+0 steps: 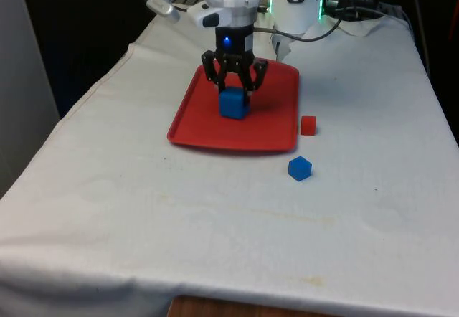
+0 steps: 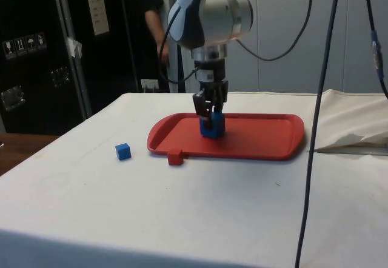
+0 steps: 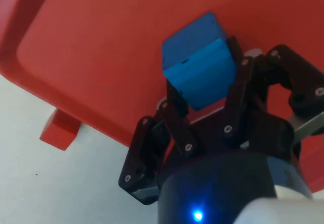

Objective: Pick up the largest block and place it onto the tray.

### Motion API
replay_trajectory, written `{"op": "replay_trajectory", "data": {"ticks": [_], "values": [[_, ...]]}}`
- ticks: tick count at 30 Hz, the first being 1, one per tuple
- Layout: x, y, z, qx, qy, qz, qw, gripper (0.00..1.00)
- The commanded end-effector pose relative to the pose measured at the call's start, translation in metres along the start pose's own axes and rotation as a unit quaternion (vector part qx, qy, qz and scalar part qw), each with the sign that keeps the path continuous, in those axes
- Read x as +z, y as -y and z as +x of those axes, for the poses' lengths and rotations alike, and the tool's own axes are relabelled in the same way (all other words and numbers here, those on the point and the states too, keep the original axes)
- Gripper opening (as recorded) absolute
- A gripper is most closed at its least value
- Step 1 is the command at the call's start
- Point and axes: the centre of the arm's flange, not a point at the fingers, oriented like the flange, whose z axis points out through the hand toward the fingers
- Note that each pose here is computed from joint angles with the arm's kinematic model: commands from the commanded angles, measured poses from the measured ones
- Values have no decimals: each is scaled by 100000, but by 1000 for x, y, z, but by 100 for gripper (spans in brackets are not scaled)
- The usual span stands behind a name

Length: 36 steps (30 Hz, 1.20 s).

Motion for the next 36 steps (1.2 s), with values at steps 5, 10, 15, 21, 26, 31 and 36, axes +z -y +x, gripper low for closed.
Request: {"op": "replay_trajectory", "data": {"ticks": [5, 10, 15, 21, 26, 31, 36], "values": [[1, 0, 0, 86, 135, 21, 100000, 1], [1, 0, 1, 31, 39, 129, 100000, 26], [1, 0, 1, 21, 35, 197, 100000, 76], [2, 0, 2, 46, 26, 196, 100000, 100], [2, 0, 3, 31, 65, 400, 99999, 100], [-11, -3, 11, 69, -727, 762, 99994, 100], [-21, -5, 17, -45, -1401, 1301, 99982, 100]]}}
